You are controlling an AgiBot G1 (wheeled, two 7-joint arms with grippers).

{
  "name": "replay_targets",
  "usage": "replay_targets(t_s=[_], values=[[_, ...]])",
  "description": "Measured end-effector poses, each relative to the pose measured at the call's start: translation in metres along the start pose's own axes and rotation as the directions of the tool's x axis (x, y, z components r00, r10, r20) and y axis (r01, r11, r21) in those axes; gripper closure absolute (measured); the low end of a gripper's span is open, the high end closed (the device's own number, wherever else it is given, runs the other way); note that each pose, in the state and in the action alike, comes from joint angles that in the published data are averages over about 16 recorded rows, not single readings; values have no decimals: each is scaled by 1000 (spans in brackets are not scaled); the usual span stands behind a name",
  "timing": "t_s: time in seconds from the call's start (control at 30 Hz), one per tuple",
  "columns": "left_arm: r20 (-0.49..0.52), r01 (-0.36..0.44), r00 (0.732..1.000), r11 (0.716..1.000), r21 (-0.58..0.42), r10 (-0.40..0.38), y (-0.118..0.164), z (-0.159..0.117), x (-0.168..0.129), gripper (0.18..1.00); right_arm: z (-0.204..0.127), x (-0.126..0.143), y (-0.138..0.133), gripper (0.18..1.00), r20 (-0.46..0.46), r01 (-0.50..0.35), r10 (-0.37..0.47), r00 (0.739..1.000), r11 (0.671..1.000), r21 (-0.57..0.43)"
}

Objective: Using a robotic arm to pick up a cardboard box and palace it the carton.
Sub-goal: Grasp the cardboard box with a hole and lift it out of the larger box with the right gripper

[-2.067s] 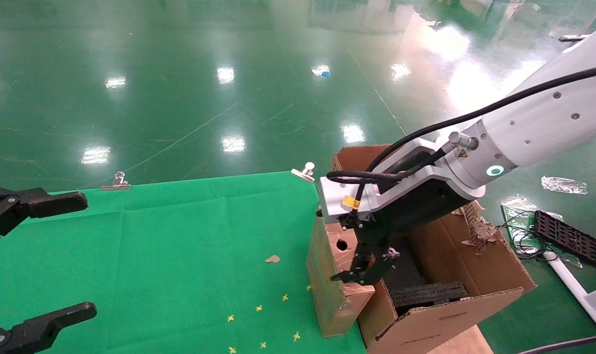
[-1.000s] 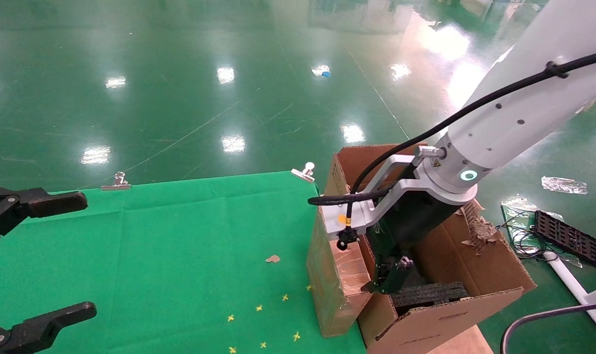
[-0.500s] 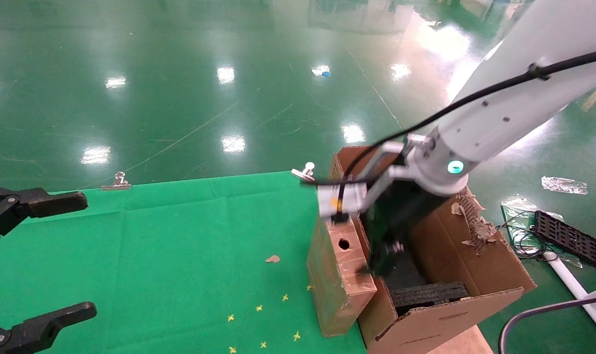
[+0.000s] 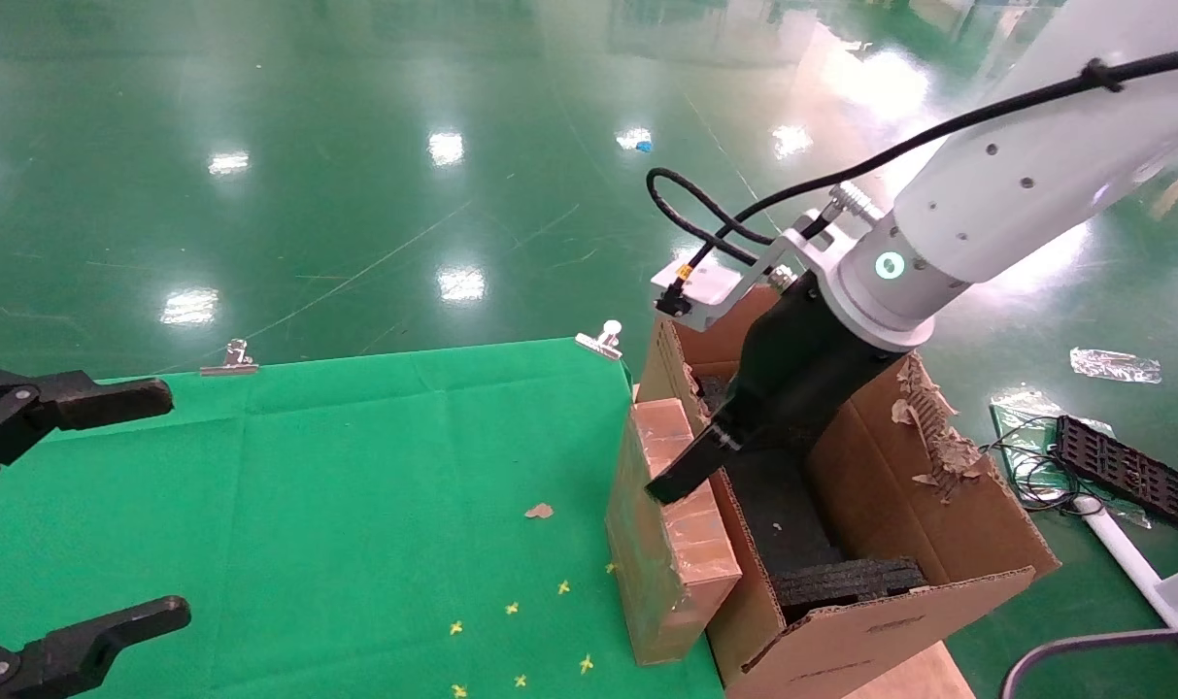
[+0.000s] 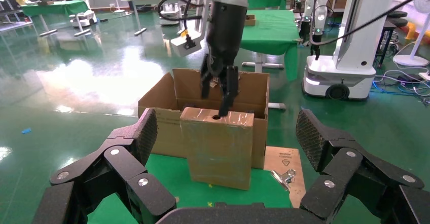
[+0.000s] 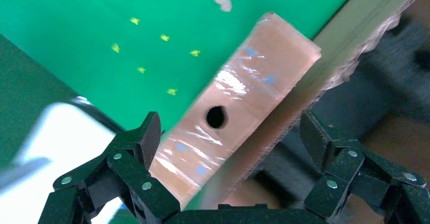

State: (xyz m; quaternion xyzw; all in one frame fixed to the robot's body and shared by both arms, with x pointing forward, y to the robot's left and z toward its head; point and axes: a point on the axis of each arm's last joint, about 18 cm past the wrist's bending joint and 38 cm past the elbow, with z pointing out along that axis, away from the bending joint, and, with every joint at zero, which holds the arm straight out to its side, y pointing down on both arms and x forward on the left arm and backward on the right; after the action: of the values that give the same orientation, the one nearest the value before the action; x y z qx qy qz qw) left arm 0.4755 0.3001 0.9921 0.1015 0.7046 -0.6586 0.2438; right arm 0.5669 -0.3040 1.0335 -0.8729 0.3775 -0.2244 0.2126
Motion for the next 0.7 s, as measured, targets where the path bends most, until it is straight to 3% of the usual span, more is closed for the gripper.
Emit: replay_targets(t_s=[0.13,0.3,0.7], values=[[0,0,1000,1000,0,0,0,0,0,184,11,3,-1,178,45,-115,116,992,993,-13],[0,0,1000,1000,0,0,0,0,0,184,25,8,-2,178,63,-186,188,980,982,-44],[0,0,1000,1000,0,0,0,0,0,184,45,8,-1,185,37,-213,219,975,969,-123]])
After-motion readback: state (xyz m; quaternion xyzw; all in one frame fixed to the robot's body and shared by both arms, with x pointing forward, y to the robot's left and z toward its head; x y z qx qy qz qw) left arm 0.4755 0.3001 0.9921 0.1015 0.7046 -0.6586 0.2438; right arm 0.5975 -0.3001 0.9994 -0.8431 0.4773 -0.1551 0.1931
